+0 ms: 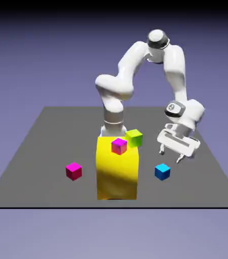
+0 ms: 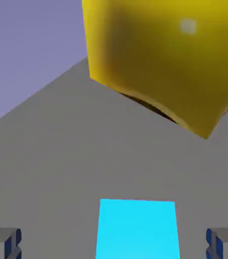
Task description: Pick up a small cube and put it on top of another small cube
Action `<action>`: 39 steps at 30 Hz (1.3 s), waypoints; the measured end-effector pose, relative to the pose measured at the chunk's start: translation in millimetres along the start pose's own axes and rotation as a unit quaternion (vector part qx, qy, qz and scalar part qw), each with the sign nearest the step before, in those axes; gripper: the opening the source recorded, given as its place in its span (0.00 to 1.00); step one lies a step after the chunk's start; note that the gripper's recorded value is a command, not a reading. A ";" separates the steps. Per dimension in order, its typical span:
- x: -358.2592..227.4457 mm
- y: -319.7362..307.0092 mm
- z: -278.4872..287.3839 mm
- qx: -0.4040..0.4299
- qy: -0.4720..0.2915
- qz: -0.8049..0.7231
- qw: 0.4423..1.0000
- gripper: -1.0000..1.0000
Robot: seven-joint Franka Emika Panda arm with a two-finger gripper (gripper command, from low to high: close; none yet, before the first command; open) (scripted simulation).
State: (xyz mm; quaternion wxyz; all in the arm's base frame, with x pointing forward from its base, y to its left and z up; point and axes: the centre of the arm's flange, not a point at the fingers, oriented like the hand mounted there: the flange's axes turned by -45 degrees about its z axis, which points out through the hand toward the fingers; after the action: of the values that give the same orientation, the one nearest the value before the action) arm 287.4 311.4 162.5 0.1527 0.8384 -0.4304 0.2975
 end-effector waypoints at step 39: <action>275.7 -86.3 -75.3 -0.309 0.001 0.382 0.871 0.00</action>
State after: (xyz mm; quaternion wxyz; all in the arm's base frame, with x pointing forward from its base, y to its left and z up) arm 454.7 226.3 394.7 0.2786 0.5181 -0.7871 0.1855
